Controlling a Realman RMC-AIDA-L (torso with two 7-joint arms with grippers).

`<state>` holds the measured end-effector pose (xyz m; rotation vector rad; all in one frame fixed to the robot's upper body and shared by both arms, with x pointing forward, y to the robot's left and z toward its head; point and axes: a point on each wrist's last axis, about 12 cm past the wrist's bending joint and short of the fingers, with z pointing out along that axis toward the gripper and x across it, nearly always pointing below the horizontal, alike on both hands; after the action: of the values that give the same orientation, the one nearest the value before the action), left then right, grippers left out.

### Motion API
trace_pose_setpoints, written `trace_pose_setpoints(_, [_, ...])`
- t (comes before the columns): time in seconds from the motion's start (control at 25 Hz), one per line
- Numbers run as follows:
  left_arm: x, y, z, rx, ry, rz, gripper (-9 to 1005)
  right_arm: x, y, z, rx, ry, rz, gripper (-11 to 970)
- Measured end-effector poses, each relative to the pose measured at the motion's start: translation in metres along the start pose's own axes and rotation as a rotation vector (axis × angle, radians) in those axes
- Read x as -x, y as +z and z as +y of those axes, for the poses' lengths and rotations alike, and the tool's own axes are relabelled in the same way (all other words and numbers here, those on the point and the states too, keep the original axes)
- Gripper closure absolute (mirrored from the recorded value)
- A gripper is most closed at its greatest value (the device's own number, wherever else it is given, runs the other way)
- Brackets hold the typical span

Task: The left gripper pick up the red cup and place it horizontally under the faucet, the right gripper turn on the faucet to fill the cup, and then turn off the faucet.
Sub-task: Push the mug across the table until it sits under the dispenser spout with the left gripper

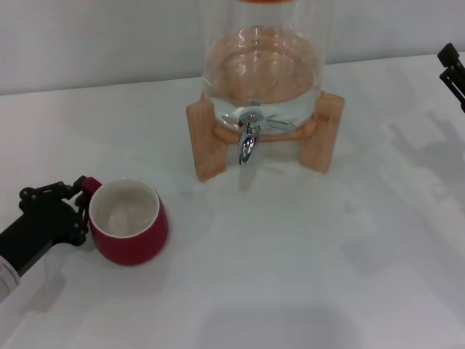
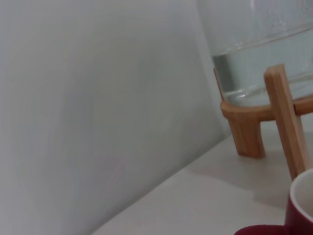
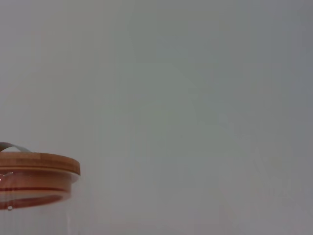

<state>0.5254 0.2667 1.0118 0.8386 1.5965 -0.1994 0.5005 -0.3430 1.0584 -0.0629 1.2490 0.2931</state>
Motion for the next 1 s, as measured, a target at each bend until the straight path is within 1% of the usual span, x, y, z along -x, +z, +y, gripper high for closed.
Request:
trace_pose_setpoints(0.44, [0.0047, 0.0047, 0.0019, -0.005, 0.007, -0.015, 897, -0.0001, 0.0002, 0.0003, 0.002, 0.001, 0.001, 115])
trace_pose_setpoints(0.64, [0.0068, 0.0078, -0.0011, -0.028, 0.002, -0.020, 898, -0.0002, 0.0001, 0.0004, 0.003, 0.001, 0.001, 115])
trace_pose_setpoints(1.0, [0.0087, 0.0101, -0.0007, -0.033, 0.000, -0.025, 897, -0.0004, 0.0001, 0.0009, 0.004, 0.002, 0.002, 114])
